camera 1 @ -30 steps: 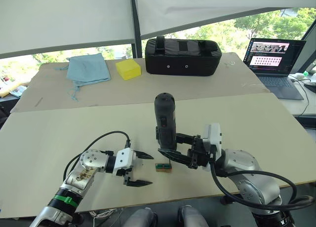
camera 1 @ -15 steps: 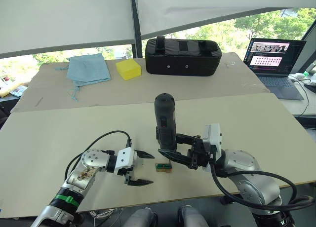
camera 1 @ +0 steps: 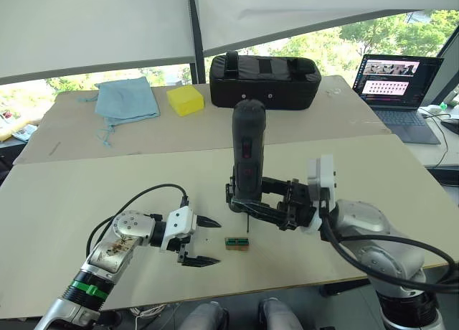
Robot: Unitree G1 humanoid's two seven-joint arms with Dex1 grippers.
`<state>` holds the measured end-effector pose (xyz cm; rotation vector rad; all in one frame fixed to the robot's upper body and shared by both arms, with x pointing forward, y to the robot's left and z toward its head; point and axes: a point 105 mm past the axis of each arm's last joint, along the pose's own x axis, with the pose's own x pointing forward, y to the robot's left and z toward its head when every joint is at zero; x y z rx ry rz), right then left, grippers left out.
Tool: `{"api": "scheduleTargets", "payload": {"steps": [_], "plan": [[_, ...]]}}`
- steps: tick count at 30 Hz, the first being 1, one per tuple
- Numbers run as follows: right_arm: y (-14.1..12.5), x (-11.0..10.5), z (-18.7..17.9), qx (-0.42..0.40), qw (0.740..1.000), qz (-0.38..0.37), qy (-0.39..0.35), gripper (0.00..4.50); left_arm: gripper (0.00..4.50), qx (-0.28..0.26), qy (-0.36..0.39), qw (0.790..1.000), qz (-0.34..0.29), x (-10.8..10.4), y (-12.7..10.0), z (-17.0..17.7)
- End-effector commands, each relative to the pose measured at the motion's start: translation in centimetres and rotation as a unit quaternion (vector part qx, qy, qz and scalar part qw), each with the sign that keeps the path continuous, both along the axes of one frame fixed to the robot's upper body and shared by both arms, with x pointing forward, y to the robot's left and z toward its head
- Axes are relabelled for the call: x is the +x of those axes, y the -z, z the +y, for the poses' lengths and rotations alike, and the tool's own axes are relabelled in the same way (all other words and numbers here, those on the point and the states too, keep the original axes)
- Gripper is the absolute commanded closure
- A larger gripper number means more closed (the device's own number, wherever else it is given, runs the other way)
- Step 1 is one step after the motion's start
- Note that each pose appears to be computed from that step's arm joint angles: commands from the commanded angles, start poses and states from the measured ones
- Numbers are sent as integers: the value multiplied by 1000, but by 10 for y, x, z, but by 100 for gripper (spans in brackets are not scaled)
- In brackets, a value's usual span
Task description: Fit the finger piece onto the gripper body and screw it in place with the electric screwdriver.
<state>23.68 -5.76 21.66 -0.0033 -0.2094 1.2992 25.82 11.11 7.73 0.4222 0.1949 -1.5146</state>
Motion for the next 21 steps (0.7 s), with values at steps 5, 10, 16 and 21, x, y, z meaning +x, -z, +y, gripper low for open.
{"api": "scheduleTargets", "payload": {"steps": [5, 10, 16, 21], "plan": [[-44, -7, 5, 33, 998, -2, -51, 258, 0, 6, -23, 1000, -3, 24, -14, 9], [-69, 0, 9, 39, 997, 6, -68, 258, 0, 13, -27, 999, 12, 39, -20, 11], [-96, 16, 16, 40, 996, 9, -78, 258, 0, 7, -35, 999, 11, 55, -27, 12], [-109, 32, 23, 38, 997, -3, -70, 258, 0, -1, -32, 999, -16, 69, -33, 4]]}}
